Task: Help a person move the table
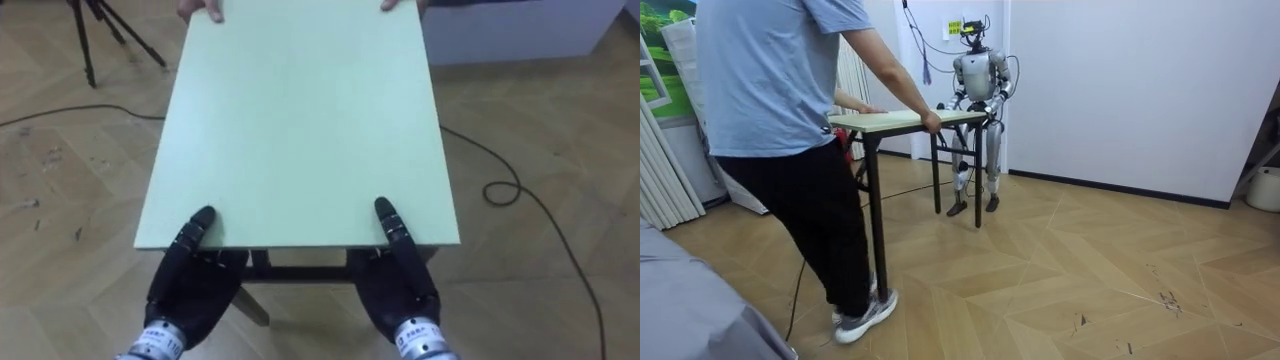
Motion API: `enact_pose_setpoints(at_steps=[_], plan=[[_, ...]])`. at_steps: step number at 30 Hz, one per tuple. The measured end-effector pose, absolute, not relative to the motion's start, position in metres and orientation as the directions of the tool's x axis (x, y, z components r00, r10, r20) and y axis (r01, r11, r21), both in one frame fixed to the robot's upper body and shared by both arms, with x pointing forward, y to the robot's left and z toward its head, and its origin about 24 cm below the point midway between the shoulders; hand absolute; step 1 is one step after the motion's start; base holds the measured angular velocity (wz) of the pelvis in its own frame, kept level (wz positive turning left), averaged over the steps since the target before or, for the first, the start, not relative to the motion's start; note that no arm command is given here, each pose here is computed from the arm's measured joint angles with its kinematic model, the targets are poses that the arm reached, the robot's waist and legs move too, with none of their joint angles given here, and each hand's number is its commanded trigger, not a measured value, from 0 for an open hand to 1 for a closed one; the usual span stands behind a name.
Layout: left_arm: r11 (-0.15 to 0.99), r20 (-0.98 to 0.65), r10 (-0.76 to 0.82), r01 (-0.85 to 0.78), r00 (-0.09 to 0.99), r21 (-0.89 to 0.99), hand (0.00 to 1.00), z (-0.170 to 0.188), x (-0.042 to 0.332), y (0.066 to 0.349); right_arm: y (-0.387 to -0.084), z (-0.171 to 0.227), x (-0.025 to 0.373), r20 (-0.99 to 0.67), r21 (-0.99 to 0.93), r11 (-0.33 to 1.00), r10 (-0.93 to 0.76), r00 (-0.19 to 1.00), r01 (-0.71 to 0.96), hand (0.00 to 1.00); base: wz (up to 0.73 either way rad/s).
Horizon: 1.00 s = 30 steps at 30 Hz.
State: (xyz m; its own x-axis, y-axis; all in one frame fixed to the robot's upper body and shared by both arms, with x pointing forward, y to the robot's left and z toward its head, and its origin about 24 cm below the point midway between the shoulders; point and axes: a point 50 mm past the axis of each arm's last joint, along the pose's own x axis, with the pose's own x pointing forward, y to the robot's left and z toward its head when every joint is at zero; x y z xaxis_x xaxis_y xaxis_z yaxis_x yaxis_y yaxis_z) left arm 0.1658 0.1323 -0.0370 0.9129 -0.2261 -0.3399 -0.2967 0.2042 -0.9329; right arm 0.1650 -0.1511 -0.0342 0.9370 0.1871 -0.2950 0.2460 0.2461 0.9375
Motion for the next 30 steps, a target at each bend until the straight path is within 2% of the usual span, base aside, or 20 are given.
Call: enact_pose_setpoints(at_steps=[3, 6, 17, 30], plan=[[0.220, -0.338, -0.255, -0.286, 0.906, -0.933, 1.00, -0.036, 0.164, 0.126, -0.158, -0.032, 0.147, -0.319, 0.933, 0.221, 0.147, 0.936, 0.283, 1.00, 0.62], [0.230, -0.340, -0.251, -0.286, 0.906, -0.930, 1.00, -0.034, 0.157, 0.130, -0.155, -0.032, 0.144, -0.334, 0.932, 0.204, 0.153, 0.930, 0.301, 1.00, -0.08], [0.243, -0.289, -0.217, -0.235, 0.932, -0.941, 1.00, -0.020, 0.156, 0.136, -0.146, -0.019, 0.152, -0.275, 0.951, 0.197, 0.171, 0.946, 0.240, 1.00, -0.21], [0.253, -0.255, -0.204, -0.201, 0.945, -0.946, 1.00, -0.014, 0.166, 0.140, -0.139, -0.018, 0.161, -0.268, 0.956, 0.171, 0.189, 0.945, 0.237, 1.00, 0.10]])
